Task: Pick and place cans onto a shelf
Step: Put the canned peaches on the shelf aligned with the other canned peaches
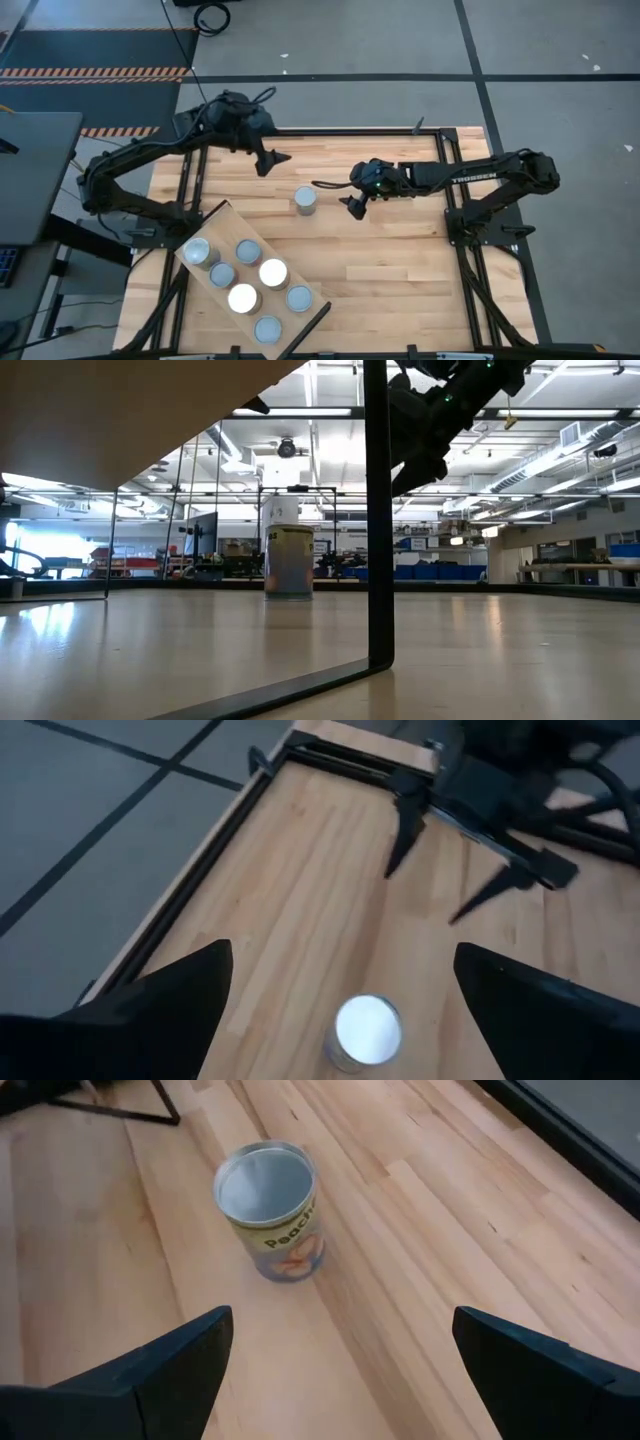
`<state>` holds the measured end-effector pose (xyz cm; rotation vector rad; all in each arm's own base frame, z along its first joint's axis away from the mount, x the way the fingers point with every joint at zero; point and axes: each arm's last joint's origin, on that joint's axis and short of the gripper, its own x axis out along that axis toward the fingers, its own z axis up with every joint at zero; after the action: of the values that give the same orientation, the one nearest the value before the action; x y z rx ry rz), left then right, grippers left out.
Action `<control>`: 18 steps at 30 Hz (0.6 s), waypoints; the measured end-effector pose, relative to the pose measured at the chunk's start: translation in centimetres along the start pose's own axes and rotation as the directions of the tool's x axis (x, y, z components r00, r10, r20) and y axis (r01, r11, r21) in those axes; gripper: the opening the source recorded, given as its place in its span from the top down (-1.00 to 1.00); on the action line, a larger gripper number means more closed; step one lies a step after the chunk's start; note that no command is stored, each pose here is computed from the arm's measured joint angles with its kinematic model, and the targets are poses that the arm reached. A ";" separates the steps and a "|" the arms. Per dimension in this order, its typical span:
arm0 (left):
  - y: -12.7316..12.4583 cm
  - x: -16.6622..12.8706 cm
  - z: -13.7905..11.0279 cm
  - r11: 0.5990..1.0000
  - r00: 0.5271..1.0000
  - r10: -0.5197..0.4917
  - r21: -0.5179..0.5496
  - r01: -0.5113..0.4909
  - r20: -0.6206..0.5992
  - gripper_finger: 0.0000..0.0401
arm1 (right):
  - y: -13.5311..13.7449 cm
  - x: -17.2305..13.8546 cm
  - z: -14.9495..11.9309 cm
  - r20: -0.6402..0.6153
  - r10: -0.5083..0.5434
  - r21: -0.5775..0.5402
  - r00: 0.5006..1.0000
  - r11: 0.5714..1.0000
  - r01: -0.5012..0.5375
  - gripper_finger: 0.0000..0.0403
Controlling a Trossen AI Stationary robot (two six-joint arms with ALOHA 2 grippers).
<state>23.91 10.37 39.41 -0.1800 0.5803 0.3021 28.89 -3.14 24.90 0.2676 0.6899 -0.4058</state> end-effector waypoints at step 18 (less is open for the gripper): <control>0.5 -0.4 -3.1 0.994 0.946 0.057 -0.074 -0.085 -0.320 -0.93 | -1.0 -0.7 0.0 -0.021 -0.021 -0.131 1.000 0.991 0.018 -0.91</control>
<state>21.84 10.01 37.06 -0.2952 0.8955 0.3717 27.94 -3.79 25.28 0.1412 0.7383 -0.3749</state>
